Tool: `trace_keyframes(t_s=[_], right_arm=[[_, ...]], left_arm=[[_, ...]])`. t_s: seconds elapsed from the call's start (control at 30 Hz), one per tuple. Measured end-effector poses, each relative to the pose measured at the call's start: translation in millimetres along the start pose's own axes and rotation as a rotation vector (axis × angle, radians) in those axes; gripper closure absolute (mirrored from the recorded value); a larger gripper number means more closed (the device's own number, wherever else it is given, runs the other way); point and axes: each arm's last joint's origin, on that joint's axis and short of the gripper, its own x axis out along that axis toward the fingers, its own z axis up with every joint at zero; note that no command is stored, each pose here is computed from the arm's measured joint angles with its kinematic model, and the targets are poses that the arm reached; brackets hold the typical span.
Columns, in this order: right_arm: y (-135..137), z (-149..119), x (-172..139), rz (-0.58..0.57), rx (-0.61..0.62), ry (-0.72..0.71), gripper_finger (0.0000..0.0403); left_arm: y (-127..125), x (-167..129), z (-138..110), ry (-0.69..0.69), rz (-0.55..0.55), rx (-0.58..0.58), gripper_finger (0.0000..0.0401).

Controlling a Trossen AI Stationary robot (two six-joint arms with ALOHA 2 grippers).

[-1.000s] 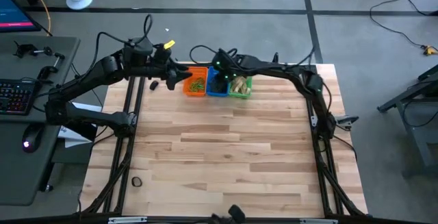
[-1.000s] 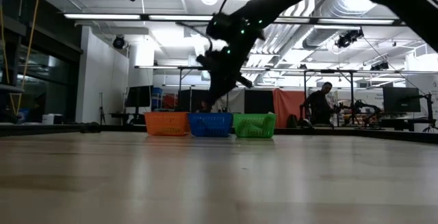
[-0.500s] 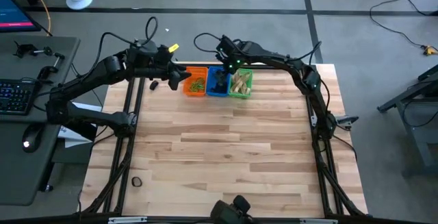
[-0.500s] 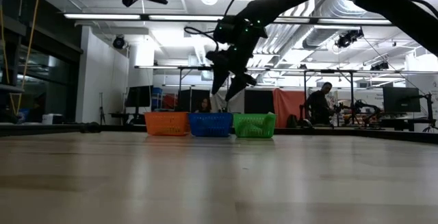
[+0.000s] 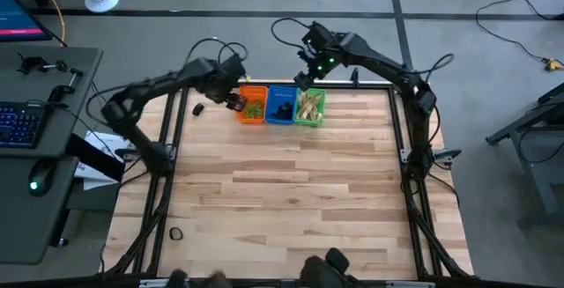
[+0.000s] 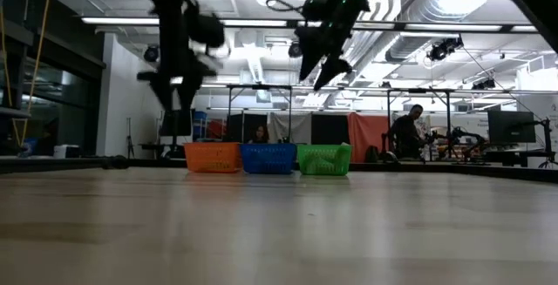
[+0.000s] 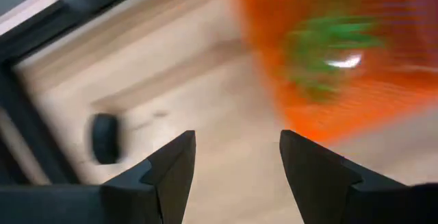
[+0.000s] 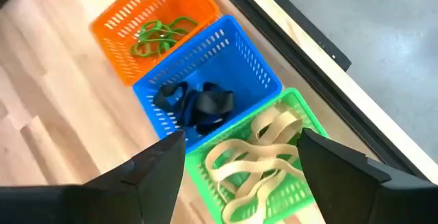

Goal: Sort rubber bands into baskets
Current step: Put the black rubber band into the blue bin

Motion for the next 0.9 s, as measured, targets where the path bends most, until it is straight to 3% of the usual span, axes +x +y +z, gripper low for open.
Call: trace_keyframes(t_s=[0.2,0.43,0.67,0.9], right_arm=[[18,-5,-30,0.022,-0.038,-0.054,0.0133],[40,-8,-31,0.050,-0.105,-0.063,0.0133],[53,-11,-29,0.065,-0.160,-0.056,0.0133],[57,-12,-29,0.066,-0.167,-0.052,0.0133]], left_arm=[[47,53,21,0.172,0.140,-0.071,0.0194],[85,79,18,0.364,0.270,-0.094,0.0194],[96,101,12,0.528,0.288,-0.085,0.0194],[95,120,15,0.543,0.275,-0.086,0.0194]])
